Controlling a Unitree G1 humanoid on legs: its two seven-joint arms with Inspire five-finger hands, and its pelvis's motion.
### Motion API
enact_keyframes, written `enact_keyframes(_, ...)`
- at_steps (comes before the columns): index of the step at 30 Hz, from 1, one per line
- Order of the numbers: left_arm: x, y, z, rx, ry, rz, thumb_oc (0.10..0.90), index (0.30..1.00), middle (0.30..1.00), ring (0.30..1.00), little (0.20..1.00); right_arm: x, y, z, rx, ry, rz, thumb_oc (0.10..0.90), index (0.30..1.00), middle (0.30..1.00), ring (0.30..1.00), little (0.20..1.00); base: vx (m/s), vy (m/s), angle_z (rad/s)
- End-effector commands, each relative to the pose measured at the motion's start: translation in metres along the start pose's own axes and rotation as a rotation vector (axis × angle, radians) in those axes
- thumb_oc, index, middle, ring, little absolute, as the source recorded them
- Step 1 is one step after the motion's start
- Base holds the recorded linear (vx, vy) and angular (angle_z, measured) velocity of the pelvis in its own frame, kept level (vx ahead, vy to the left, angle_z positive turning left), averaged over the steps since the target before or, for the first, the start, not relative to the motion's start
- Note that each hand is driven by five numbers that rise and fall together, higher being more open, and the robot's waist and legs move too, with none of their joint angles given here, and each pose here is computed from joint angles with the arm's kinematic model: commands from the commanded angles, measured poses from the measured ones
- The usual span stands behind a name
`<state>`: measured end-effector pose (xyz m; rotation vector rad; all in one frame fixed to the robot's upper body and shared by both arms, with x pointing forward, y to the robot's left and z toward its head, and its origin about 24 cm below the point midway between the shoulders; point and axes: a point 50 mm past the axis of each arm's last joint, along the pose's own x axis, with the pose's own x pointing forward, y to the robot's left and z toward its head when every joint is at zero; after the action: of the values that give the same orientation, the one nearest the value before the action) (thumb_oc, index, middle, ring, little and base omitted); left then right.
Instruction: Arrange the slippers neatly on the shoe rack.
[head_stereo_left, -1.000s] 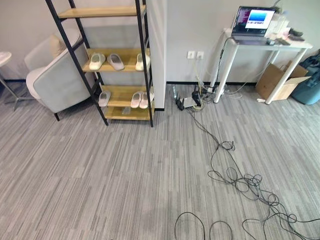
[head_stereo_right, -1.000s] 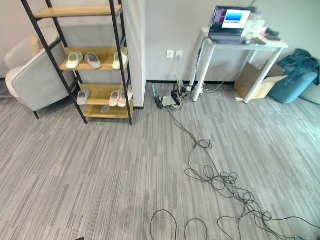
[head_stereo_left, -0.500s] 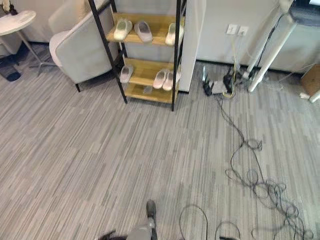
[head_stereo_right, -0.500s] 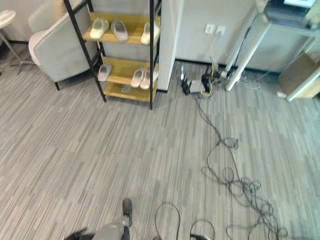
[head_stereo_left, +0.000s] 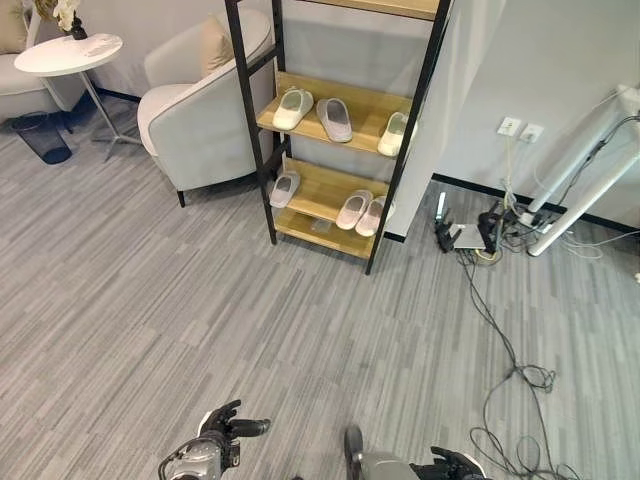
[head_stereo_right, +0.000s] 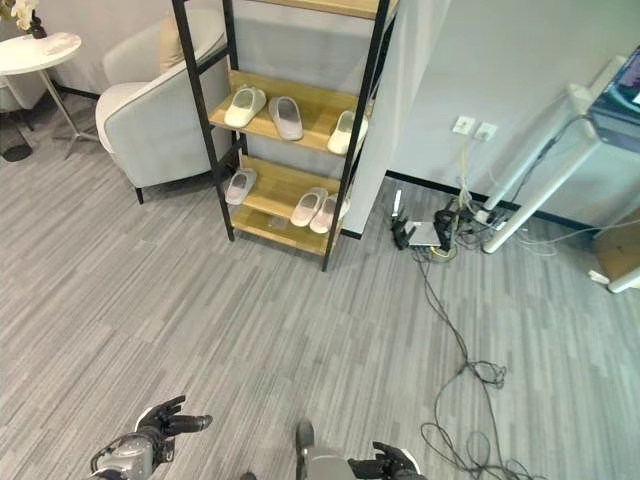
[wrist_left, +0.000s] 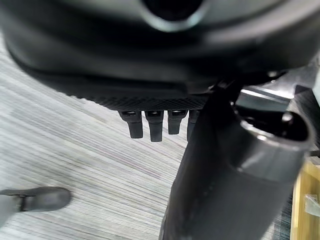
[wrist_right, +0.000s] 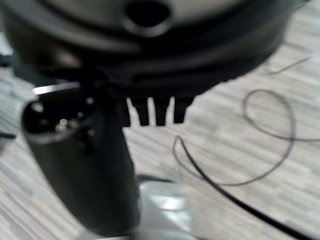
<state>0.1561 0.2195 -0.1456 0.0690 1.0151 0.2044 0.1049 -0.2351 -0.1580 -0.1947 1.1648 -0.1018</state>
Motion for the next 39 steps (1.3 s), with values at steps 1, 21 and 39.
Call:
enact_keyframes(1,-0.004,0.016,-0.016,0.055,0.029,0.037,0.8,0.9,0.9,0.9,0.9,-0.004,0.001,-0.026,-0.023,0.096,0.012,0.8,0.9,0.9,0.9,0.9,0.43,-0.185,0.83)
enact_keyframes(21,-0.018,0.016,-0.07,0.061,0.192,0.057,0.8,0.9,0.9,0.9,0.9,-0.003,-0.014,-0.015,-0.063,0.057,-0.047,0.8,0.9,0.9,0.9,0.9,0.34,-0.041,0.12)
enact_keyframes(39,-0.007,0.017,-0.031,0.25,0.064,0.051,0.8,0.9,0.9,0.9,0.9,0.001,0.013,0.005,-0.086,-0.021,0.02,0.8,0.9,0.9,0.9,0.9,0.26,0.233,-0.27)
